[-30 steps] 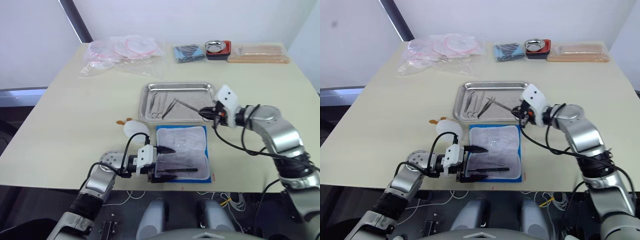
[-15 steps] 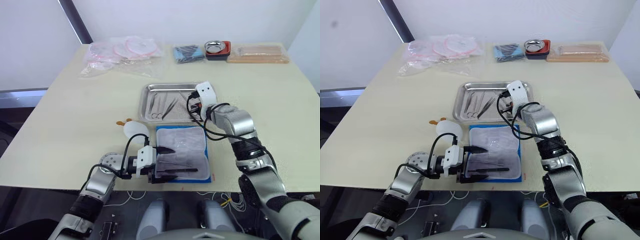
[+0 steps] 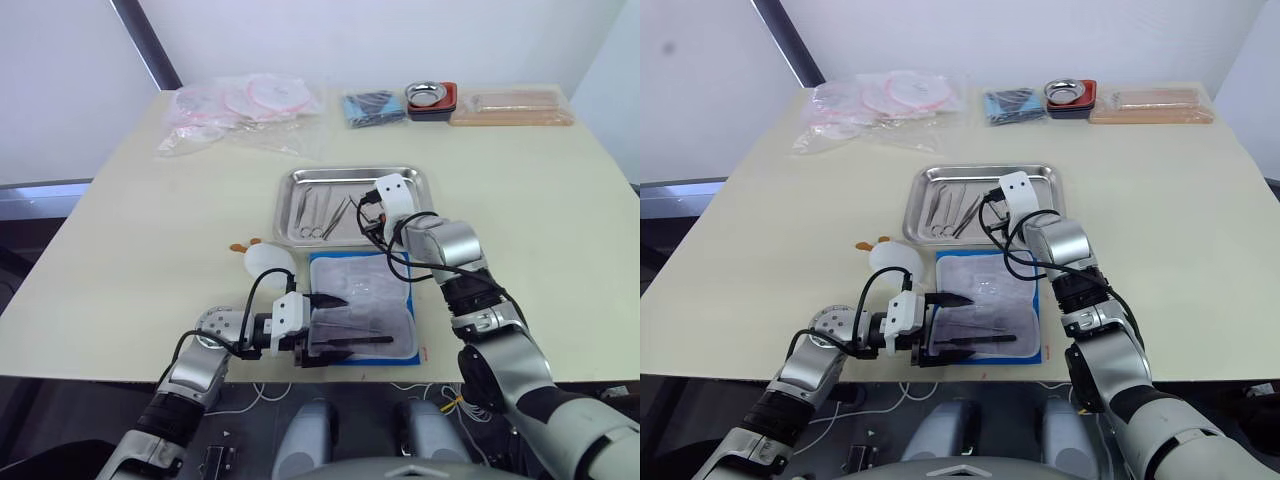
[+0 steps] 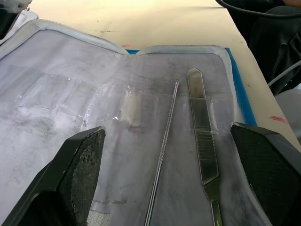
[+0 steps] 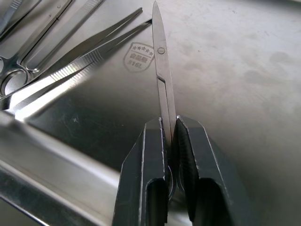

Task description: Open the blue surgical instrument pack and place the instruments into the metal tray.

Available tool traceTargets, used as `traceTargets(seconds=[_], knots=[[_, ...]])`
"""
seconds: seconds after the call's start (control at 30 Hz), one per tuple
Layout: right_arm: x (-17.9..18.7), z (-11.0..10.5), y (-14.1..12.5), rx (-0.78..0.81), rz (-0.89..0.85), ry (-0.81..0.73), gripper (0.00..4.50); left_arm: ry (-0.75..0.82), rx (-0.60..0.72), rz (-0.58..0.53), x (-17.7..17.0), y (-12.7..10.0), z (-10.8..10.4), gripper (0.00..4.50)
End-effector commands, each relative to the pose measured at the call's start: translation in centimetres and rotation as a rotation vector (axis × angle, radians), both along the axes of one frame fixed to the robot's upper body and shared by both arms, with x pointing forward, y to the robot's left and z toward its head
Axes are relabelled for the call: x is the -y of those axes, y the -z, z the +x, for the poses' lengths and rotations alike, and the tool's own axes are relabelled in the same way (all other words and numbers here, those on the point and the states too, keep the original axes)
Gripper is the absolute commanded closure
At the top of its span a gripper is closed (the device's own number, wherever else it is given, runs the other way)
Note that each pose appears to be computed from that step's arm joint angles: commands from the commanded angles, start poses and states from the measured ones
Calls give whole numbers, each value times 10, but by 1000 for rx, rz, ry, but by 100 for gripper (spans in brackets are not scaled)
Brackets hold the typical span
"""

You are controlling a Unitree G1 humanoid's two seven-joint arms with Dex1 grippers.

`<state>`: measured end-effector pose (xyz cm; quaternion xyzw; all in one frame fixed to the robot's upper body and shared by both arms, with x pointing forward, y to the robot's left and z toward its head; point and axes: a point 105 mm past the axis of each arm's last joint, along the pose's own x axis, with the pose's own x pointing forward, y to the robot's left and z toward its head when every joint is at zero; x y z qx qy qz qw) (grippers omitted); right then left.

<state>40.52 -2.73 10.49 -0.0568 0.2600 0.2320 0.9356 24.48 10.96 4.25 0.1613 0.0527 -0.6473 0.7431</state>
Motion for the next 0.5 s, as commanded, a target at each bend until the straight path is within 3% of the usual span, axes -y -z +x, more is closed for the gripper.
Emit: traceTargets(seconds=[0.03,0.17,0.2,0.3,0.5], knots=[[-10,2,-25,90,51,-70,232,-58,-211,183,-22,61,-25,0],[-3,3,-36,153,51,-87,37,-62,-212,185,-23,62,-25,0],[0,2,-40,184,68,-104,8,-61,-213,185,-23,62,-26,0],[6,-6,-61,324,204,-196,8,-59,-213,186,-23,62,-27,0],[26,-38,-62,445,261,-388,8,-56,-210,190,-24,61,-26,0]])
